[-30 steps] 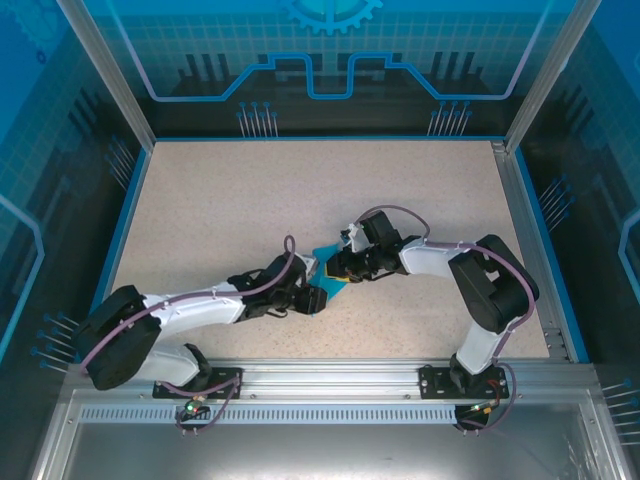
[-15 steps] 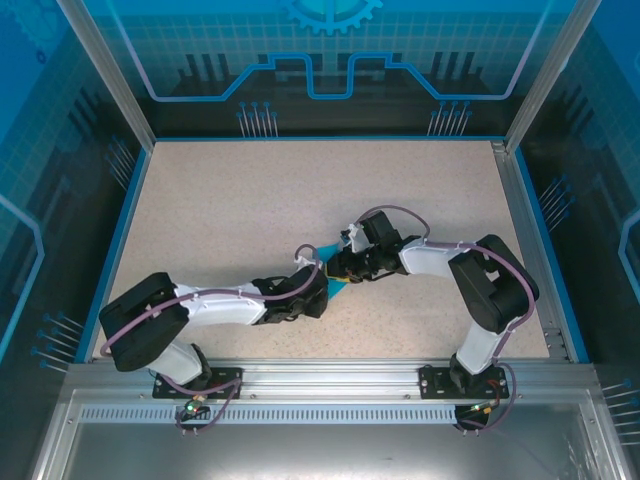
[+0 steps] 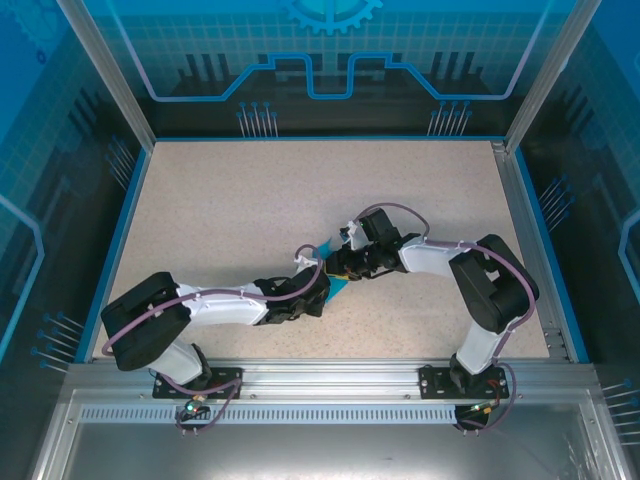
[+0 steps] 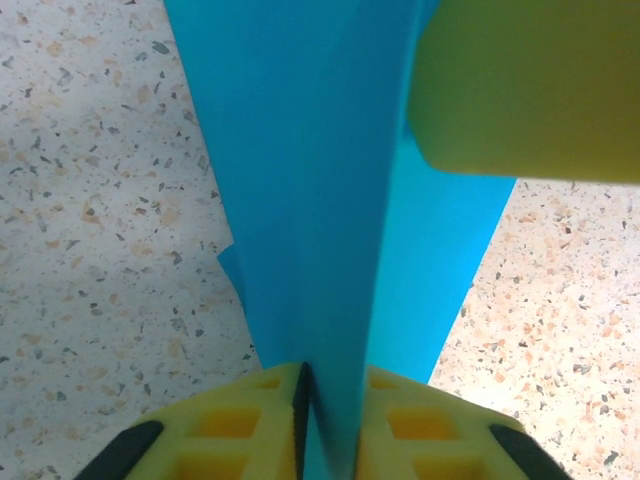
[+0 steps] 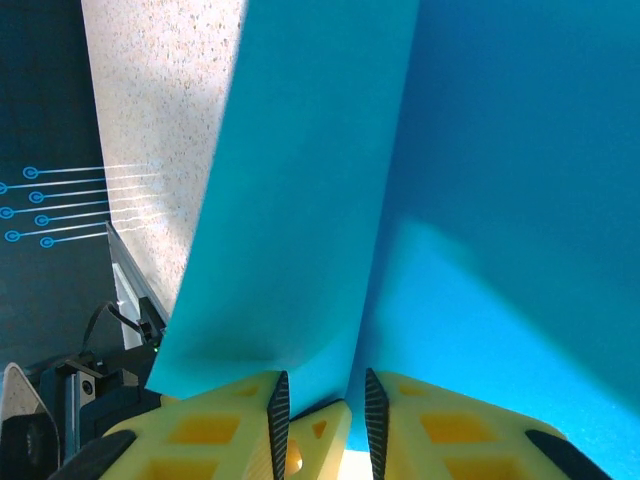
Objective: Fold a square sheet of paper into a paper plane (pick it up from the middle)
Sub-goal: Fourth fold the wing at the center of the table.
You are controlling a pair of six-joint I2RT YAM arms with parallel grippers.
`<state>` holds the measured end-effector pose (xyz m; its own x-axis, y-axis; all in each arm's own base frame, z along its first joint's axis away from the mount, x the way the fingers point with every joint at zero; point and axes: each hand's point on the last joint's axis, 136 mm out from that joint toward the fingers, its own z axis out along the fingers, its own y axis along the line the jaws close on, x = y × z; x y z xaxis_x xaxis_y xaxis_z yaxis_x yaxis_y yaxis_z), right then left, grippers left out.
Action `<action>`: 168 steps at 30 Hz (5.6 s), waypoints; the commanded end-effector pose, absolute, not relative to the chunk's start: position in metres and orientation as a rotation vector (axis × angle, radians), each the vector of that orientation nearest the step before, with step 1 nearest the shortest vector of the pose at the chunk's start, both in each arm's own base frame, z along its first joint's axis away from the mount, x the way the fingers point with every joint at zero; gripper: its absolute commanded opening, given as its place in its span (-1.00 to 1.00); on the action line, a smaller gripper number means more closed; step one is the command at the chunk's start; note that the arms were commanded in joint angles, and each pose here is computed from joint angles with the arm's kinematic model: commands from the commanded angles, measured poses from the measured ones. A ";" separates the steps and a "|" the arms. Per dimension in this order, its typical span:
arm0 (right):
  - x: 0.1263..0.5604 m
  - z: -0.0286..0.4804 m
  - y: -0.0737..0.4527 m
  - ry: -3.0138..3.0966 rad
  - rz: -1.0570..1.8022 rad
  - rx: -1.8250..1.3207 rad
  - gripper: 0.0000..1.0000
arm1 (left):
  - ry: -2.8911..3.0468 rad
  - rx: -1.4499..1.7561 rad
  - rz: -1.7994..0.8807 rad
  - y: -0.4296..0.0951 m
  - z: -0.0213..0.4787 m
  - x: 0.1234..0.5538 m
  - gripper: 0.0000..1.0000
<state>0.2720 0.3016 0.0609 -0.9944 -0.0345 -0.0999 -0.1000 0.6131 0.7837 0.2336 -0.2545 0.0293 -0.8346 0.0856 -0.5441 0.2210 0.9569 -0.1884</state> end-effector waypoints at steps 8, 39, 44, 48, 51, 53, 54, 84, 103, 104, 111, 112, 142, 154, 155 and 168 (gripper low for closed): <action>0.268 0.060 0.281 2.769 1.292 -0.053 -0.41 | 2.529 0.271 -0.410 -0.275 0.032 0.236 -0.86; 0.259 0.049 0.273 2.799 1.278 -0.049 -0.57 | 2.699 0.418 -0.624 -0.259 0.003 0.230 -0.89; 0.254 0.055 0.282 2.783 1.298 -0.102 -0.63 | 2.718 0.447 -0.668 -0.257 0.002 0.225 -0.89; 0.256 0.065 0.290 2.730 1.370 -0.091 -0.68 | 2.732 0.450 -0.728 -0.260 0.001 0.222 -0.88; 0.261 0.071 0.294 2.697 1.400 -0.078 -0.69 | 2.732 0.442 -0.752 -0.261 0.000 0.222 -0.87; 0.265 0.076 0.298 2.672 1.430 -0.075 -0.69 | 2.737 0.439 -0.763 -0.262 -0.001 0.221 -0.87; 0.267 0.079 0.300 2.663 1.450 -0.074 -0.68 | 2.738 0.440 -0.765 -0.262 -0.001 0.221 -0.86; 0.276 0.050 0.300 2.749 1.371 -0.022 -0.63 | 2.668 0.317 -0.898 -0.271 0.025 0.225 -0.46; 0.276 0.065 0.294 2.715 1.404 -0.026 -0.57 | 2.669 0.197 -0.994 -0.266 0.007 0.221 -0.95; 0.276 0.066 0.296 2.711 1.413 -0.036 -0.57 | 2.674 0.191 -0.999 -0.266 0.006 0.220 -0.95; 0.276 0.067 0.304 2.715 1.437 -0.075 -0.57 | 2.701 0.126 -1.022 -0.265 -0.001 0.218 -0.99; 0.277 0.066 0.304 2.718 1.435 -0.067 -0.57 | 2.694 0.108 -1.028 -0.265 -0.001 0.219 -0.99; 0.288 0.045 0.318 2.780 1.443 -0.084 -0.57 | 2.733 -0.201 -0.974 -0.243 -0.021 0.214 -0.99; 0.289 0.033 0.319 2.806 1.437 -0.074 -0.57 | 2.748 -0.189 -0.959 -0.242 -0.019 0.213 -0.88; 0.288 0.033 0.319 2.808 1.435 -0.072 -0.57 | 2.750 -0.185 -0.955 -0.242 -0.019 0.213 -0.86; 0.287 0.020 0.315 2.854 1.383 -0.054 -0.58 | 2.753 -0.152 -0.960 -0.248 -0.011 0.218 -0.98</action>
<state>0.2928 0.3133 0.0295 -0.9997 -0.0212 -0.0150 -0.0247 0.5991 0.8003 0.2320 -0.2688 0.0145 -0.9545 -0.1836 -0.2350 0.0383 0.7059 -0.7073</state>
